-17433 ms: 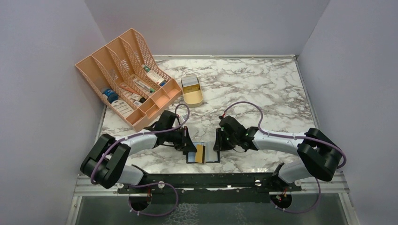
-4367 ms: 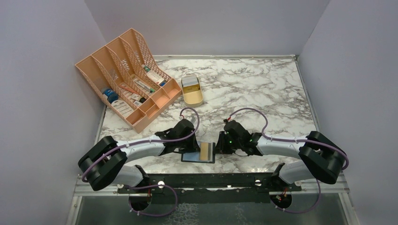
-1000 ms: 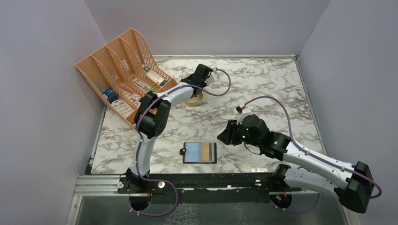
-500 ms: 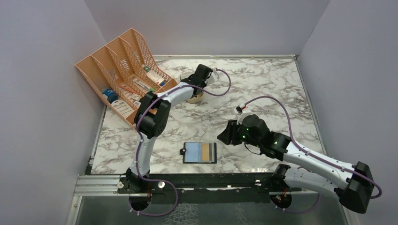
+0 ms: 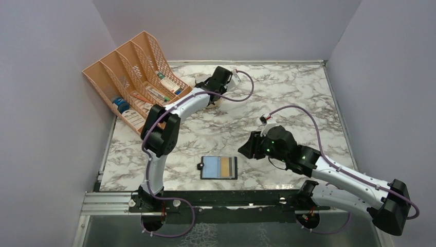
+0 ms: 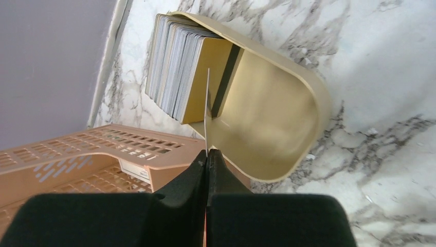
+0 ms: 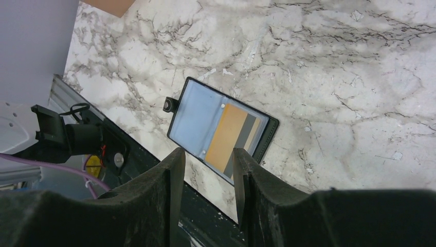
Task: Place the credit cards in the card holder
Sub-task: Pick up the credit card from the storage box.
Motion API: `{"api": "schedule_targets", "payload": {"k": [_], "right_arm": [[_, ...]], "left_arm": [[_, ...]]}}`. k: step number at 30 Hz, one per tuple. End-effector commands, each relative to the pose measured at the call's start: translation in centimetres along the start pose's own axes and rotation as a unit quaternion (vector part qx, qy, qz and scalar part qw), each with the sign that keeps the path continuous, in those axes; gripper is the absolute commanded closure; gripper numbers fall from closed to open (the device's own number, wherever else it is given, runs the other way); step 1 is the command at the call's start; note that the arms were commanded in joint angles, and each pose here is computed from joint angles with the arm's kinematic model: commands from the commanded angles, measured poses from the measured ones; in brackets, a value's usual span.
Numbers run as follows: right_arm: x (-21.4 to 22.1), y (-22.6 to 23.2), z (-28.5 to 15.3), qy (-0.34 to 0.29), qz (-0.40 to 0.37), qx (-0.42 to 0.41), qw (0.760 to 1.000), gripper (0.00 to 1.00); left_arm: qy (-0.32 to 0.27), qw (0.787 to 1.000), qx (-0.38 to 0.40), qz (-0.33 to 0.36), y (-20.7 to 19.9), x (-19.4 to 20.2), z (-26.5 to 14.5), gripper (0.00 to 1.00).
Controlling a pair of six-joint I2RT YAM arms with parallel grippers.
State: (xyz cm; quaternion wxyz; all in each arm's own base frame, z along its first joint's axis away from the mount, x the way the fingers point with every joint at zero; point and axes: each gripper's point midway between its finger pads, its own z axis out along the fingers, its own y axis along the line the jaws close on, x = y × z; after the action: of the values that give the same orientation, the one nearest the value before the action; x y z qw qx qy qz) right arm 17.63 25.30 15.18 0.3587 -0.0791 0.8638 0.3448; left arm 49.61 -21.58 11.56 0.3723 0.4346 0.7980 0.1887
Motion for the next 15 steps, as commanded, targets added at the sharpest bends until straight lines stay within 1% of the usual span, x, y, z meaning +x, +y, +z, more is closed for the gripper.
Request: {"api": "schedule_targets", "payload": {"k": [1, 4, 7, 10, 15], "right_arm": [[-0.7, 1.1, -0.4, -0.013, 0.014, -0.023, 1.0, 0.61], [-0.8, 1.4, -0.5, -0.017, 0.02, -0.03, 0.999, 0.61], [-1.0, 1.9, -0.5, -0.021, 0.026, -0.042, 0.999, 0.61], [-1.0, 2.4, -0.4, -0.022, 0.032, -0.054, 0.998, 0.62], [-1.9, 3.7, -1.0, -0.041, 0.044, -0.088, 0.994, 0.64]], "left_arm": [[-0.05, 0.995, 0.036, -0.075, 0.9, -2.8, -4.8, 1.0], [-0.09, 0.984, 0.077, -0.135, 0.7, -4.3, -7.7, 1.0], [-0.13, 0.963, 0.127, -0.2, 0.2, -5.5, -10.9, 1.0], [-0.155, 0.928, 0.206, -0.269, -1.2, -5.9, -13.7, 1.0], [-0.181, 0.867, 0.322, -0.335, -3.9, -5.1, -18.2, 1.0]]}}
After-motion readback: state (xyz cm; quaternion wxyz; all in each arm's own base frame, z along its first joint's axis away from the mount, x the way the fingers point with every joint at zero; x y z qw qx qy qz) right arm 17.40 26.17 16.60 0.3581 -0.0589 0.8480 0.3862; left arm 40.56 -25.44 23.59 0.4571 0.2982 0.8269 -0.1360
